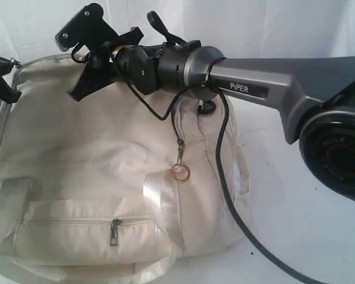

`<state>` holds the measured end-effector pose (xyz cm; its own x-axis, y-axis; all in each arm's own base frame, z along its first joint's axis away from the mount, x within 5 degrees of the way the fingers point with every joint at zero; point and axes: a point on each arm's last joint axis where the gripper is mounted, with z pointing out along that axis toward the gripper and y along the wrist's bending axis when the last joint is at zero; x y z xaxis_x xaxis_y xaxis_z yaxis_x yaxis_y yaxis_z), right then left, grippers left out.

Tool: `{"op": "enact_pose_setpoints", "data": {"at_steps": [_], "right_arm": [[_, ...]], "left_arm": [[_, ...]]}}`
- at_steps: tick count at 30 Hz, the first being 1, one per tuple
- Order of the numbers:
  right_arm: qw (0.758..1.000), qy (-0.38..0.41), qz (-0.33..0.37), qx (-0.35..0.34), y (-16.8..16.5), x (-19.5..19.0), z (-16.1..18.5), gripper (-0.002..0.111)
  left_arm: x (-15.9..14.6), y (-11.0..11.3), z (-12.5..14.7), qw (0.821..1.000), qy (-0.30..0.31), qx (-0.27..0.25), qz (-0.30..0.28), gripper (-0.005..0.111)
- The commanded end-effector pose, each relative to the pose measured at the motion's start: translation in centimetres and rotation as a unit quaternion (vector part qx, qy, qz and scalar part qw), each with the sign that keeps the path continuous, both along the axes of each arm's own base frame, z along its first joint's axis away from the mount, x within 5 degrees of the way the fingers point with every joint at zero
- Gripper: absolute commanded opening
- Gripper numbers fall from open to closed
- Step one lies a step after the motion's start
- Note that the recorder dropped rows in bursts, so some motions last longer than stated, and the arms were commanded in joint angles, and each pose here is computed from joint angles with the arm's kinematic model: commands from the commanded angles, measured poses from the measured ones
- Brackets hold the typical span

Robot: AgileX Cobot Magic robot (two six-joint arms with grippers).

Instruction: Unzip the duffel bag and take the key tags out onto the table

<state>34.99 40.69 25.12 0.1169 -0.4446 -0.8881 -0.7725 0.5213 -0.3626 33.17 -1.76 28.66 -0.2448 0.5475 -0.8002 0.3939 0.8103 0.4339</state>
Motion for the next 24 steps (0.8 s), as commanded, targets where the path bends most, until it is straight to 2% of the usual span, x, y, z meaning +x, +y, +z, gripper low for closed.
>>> {"op": "enact_pose_setpoints", "data": {"at_steps": [1, 5, 11, 24], "right_arm": [[0.999, -0.032, -0.013, 0.029, -0.6, 0.7, 1.4, 0.0], [0.998, -0.041, -0.015, 0.039, -0.6, 0.8, 1.6, 0.0], [0.997, -0.05, -0.018, 0.048, -0.6, 0.8, 1.9, 0.0], [0.997, -0.05, -0.029, 0.048, -1.4, 1.8, 1.9, 0.0]], "left_arm": [[-1.5, -0.2, 0.7, 0.999, 0.005, -0.047, 0.007, 0.0], [-2.5, -0.2, 0.9, 0.992, 0.019, -0.116, 0.038, 0.0], [-4.2, -0.3, 1.2, 0.978, 0.033, -0.193, 0.069, 0.0], [-8.6, -0.9, 1.0, 0.975, 0.036, -0.217, 0.039, 0.0]]}}
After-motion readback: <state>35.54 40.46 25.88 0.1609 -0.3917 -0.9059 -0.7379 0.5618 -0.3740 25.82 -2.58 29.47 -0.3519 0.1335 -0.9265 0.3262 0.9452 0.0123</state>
